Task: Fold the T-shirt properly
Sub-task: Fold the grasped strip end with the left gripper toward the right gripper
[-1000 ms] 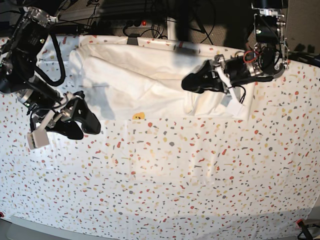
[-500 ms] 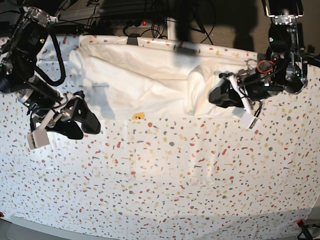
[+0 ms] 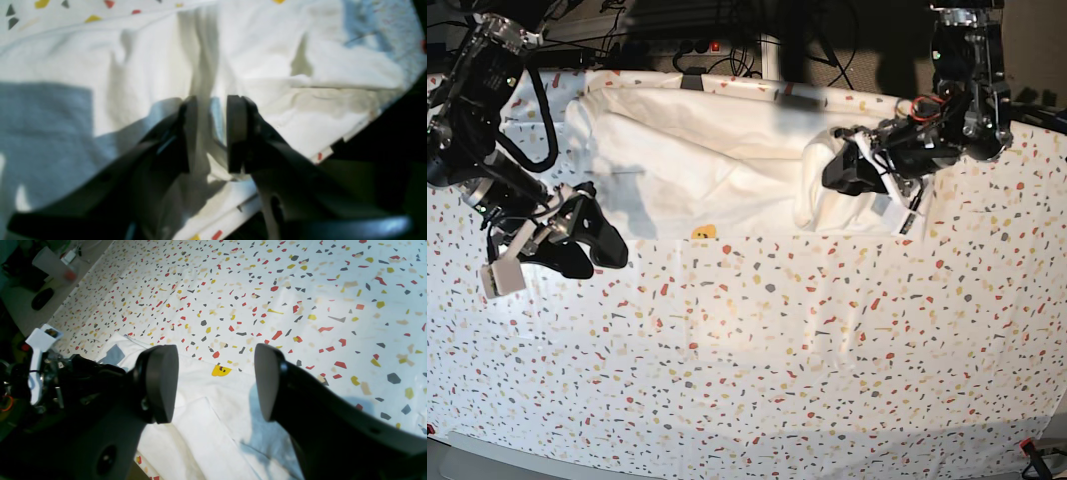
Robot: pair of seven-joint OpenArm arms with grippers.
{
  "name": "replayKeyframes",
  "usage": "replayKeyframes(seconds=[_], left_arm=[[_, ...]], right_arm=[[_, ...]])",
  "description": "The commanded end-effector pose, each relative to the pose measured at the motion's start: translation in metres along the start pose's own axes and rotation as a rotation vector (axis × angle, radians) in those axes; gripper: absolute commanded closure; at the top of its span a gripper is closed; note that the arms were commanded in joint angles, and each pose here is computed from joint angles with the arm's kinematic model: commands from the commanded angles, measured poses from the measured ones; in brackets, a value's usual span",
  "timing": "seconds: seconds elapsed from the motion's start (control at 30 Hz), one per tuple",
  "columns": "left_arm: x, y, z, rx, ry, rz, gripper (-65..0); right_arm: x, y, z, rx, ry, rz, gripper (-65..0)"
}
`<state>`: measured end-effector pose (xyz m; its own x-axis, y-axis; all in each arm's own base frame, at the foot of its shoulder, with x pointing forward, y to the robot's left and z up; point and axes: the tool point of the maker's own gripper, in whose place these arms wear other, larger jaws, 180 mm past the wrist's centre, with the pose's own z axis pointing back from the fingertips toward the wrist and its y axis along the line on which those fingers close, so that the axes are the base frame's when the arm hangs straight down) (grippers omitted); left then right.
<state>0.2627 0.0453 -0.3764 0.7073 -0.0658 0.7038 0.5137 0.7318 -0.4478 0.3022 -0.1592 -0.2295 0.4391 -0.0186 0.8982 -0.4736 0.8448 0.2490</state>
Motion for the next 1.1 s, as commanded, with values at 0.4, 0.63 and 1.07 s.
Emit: replayKeyframes(seconds=[0.4,0.63,1.07], left_arm=[[0.017,-0.074,-0.027,-0.229,-0.056,0.022,-14.5],[0.013,-0.115,-0.042,-0.331,0.001,-0.067,-14.5],[0.099,-0.079,0.019,0.004,-0.204,-0.378,-14.5]], right_arm=[[0.016,0.004,0.003,0.016,-0.052,0.027,-36.2],[0.016,0.003,0.003,0.014,-0.051,0.027,-36.2],[0.031,-0.097,0.074,-0.451,-0.130,0.019,-36.2]])
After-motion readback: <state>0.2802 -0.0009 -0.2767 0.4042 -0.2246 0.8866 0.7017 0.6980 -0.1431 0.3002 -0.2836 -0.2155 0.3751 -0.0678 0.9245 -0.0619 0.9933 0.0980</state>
